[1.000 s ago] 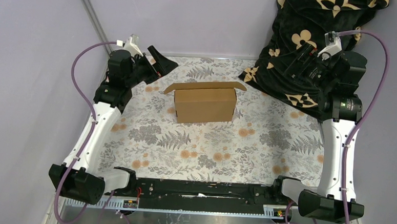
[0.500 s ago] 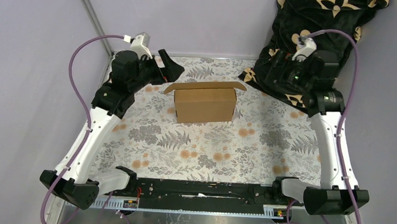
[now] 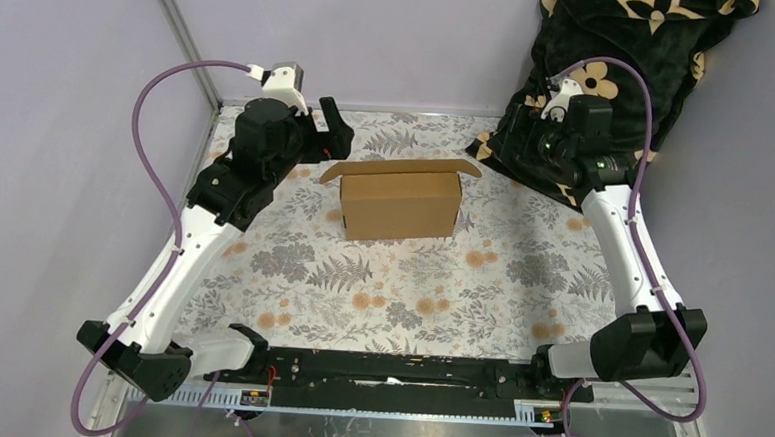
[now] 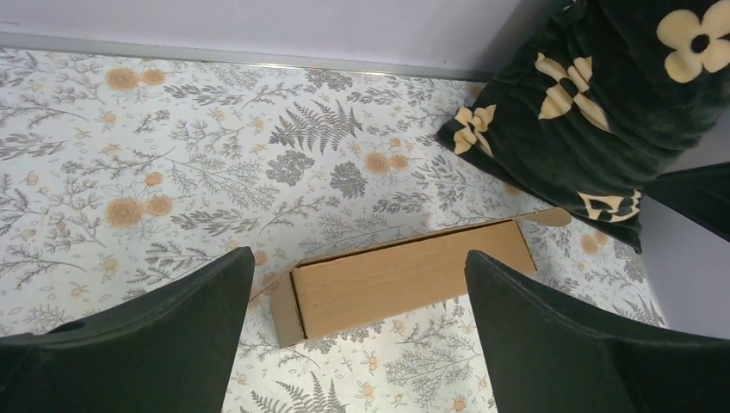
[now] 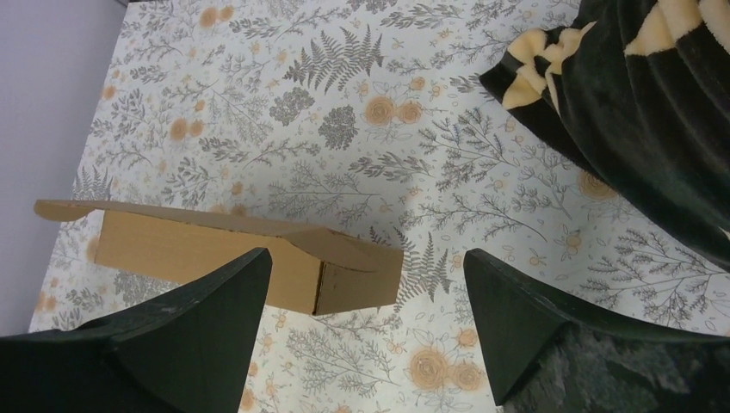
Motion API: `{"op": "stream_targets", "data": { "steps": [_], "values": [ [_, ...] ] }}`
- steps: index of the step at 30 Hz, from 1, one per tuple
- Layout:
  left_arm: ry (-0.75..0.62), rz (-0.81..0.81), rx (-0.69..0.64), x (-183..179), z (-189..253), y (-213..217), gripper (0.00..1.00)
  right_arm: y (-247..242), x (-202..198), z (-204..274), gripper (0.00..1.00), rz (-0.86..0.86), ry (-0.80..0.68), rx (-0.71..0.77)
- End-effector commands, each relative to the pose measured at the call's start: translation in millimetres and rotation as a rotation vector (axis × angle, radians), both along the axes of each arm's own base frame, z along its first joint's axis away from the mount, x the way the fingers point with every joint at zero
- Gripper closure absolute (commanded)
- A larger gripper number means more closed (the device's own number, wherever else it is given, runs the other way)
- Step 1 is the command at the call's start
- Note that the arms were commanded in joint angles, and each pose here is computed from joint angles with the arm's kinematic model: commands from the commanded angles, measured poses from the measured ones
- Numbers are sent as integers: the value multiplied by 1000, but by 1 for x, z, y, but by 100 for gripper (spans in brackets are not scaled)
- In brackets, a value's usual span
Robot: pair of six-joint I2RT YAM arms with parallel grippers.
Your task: Fold the paper box
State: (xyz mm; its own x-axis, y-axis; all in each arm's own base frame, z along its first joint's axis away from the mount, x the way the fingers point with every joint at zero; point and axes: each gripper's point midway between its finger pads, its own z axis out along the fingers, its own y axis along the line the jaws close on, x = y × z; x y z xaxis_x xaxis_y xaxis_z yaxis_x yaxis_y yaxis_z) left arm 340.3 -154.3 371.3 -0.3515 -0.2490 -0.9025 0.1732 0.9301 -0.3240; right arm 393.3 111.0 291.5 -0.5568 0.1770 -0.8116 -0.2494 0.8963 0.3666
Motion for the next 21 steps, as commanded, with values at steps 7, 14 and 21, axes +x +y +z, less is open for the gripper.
{"op": "stream_targets", "data": {
  "steps": [7, 14, 21],
  "values": [
    [-26, -31, -66, 35, -12, -1, 2, 30, 12, 12, 28, 158, -94, -26],
    [-25, -16, -27, 25, -21, 9, 35, 38, -6, 12, 43, 231, -164, -110],
    [-52, 0, 8, 16, -25, 21, 43, 52, -13, 2, 52, 312, -184, -196]
  ]
}}
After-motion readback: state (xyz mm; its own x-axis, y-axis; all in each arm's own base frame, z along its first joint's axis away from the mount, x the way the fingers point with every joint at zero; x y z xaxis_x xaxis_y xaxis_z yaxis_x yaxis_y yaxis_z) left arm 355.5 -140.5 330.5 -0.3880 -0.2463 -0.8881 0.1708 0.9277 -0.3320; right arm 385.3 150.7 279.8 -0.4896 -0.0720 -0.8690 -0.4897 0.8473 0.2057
